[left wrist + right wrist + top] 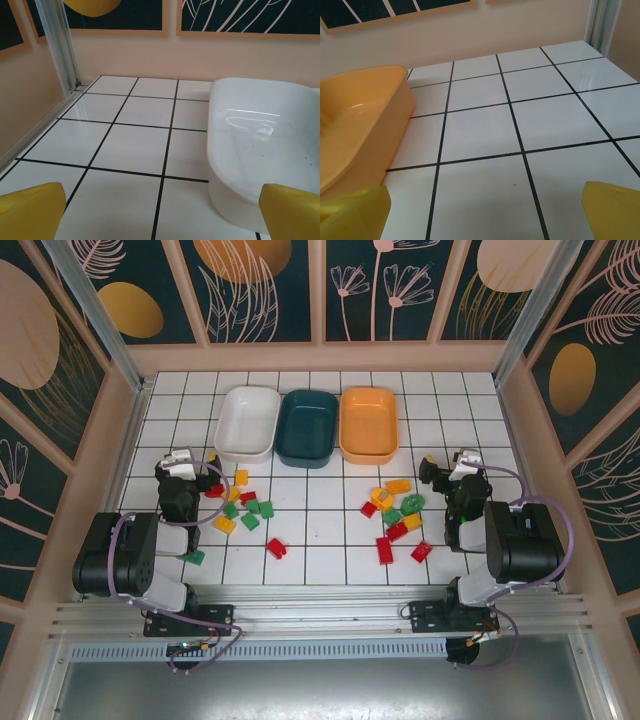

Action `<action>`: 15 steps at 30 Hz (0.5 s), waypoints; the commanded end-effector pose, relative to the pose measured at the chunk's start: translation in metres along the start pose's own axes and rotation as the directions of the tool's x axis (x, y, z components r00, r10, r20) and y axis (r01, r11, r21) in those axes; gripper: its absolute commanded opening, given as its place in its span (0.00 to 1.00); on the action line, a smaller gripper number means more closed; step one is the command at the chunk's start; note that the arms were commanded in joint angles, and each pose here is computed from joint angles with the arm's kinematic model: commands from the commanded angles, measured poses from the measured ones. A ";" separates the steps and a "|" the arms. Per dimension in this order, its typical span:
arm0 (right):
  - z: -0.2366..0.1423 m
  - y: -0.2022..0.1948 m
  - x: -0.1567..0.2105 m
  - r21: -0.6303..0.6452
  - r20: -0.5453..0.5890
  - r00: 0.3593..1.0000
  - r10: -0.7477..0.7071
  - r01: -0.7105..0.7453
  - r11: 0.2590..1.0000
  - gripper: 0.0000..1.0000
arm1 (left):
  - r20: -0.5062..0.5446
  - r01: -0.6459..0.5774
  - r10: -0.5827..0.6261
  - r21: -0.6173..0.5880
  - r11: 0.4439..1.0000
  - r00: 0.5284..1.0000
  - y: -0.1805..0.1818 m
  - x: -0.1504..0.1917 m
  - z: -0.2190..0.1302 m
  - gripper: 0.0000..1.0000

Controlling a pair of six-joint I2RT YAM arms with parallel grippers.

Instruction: Sort the legos into containers by color

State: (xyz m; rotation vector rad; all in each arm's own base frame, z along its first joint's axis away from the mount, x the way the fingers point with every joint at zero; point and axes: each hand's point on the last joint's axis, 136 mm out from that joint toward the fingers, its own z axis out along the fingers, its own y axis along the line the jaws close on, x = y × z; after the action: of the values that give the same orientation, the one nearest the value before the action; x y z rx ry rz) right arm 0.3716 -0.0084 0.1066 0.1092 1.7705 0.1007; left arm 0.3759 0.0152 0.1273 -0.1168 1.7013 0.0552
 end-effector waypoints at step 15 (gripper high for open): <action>0.006 -0.004 -0.024 0.059 0.060 0.998 -0.010 0.006 0.998 0.99 | 0.040 0.012 -0.012 0.002 1.000 0.999 -0.002 -0.021 0.000 0.99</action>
State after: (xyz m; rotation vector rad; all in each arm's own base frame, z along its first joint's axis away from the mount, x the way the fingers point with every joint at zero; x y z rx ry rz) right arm 0.3722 -0.0085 0.1071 0.1133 1.7699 0.0943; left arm 0.3755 0.0152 0.1280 -0.1168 1.7025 0.0553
